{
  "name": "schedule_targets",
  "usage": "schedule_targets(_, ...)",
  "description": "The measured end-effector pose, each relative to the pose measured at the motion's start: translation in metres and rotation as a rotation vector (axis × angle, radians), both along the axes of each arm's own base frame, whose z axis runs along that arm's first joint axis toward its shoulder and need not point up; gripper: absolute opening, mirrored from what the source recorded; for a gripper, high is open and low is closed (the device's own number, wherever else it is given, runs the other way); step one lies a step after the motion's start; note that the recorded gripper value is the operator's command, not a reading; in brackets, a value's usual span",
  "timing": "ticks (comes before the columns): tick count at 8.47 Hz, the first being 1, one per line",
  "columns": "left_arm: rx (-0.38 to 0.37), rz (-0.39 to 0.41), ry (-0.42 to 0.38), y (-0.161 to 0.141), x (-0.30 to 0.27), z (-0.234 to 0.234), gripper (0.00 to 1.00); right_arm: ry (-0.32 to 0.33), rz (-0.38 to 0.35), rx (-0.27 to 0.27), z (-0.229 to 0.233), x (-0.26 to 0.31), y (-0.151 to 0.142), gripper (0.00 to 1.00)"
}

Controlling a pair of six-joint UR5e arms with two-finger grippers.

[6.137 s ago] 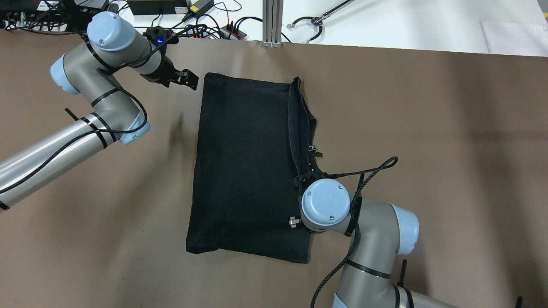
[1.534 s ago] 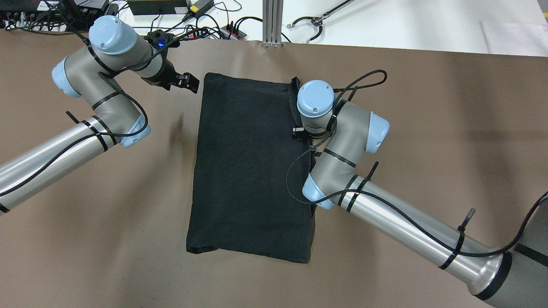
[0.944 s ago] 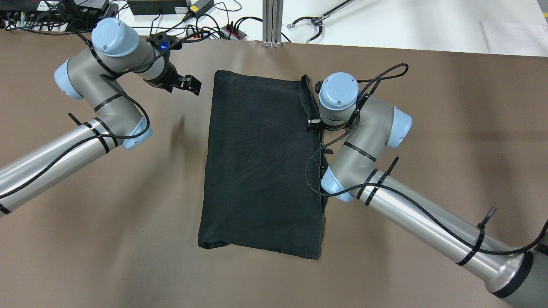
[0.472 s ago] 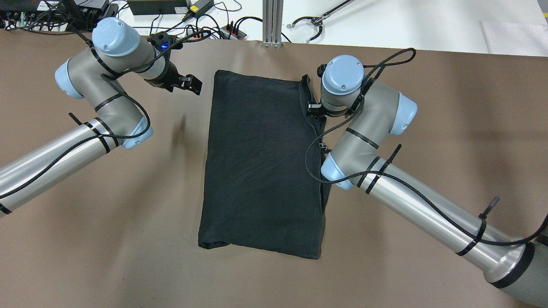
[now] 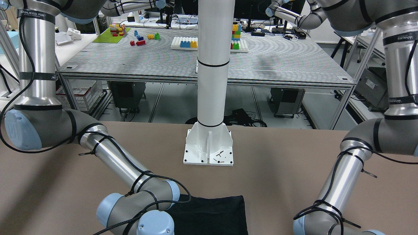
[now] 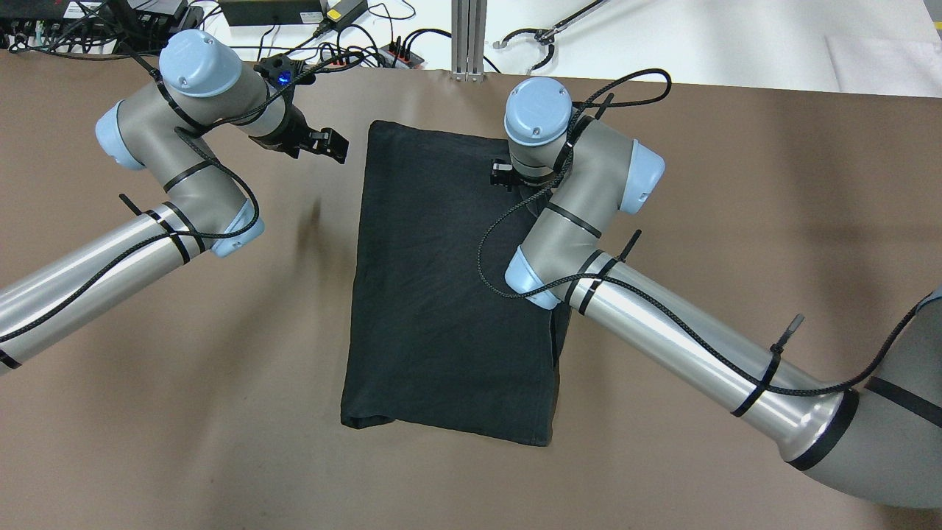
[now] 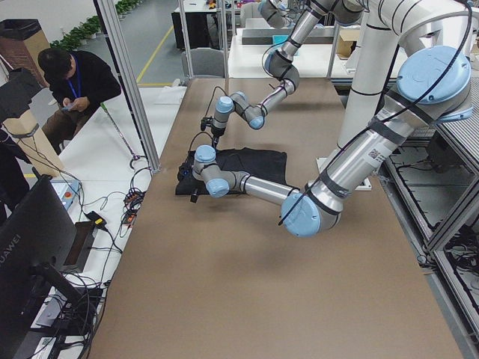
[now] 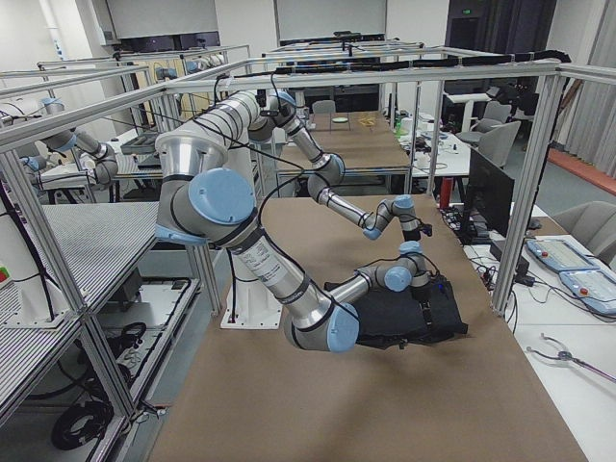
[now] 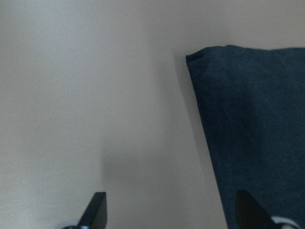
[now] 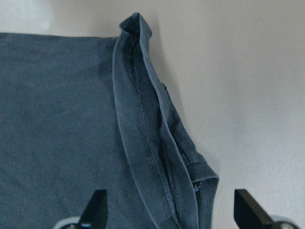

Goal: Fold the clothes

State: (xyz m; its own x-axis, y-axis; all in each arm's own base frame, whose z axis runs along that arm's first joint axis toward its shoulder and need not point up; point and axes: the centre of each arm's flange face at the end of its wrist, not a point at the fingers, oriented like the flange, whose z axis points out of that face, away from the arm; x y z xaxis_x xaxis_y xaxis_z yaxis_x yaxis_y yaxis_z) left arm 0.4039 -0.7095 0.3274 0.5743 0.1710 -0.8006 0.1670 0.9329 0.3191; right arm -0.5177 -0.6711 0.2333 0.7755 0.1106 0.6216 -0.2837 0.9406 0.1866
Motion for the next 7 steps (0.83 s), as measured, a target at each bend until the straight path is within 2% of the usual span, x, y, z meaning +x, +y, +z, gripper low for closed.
schedule_targets(2,-0.001,0.000,0.000,0.000,0.000,0.001,0.94,0.045,0.021,0.009,0.015,-0.021,-0.011,0.93)
schedule_targets(4,-0.001,0.001,0.000,0.000,0.000,0.001,0.94,0.080,0.010,0.036,0.025,-0.029,-0.017,0.93)
schedule_targets(7,-0.002,0.001,0.000,0.001,-0.001,0.002,0.94,0.104,-0.004,0.056,0.028,-0.040,-0.011,0.93)
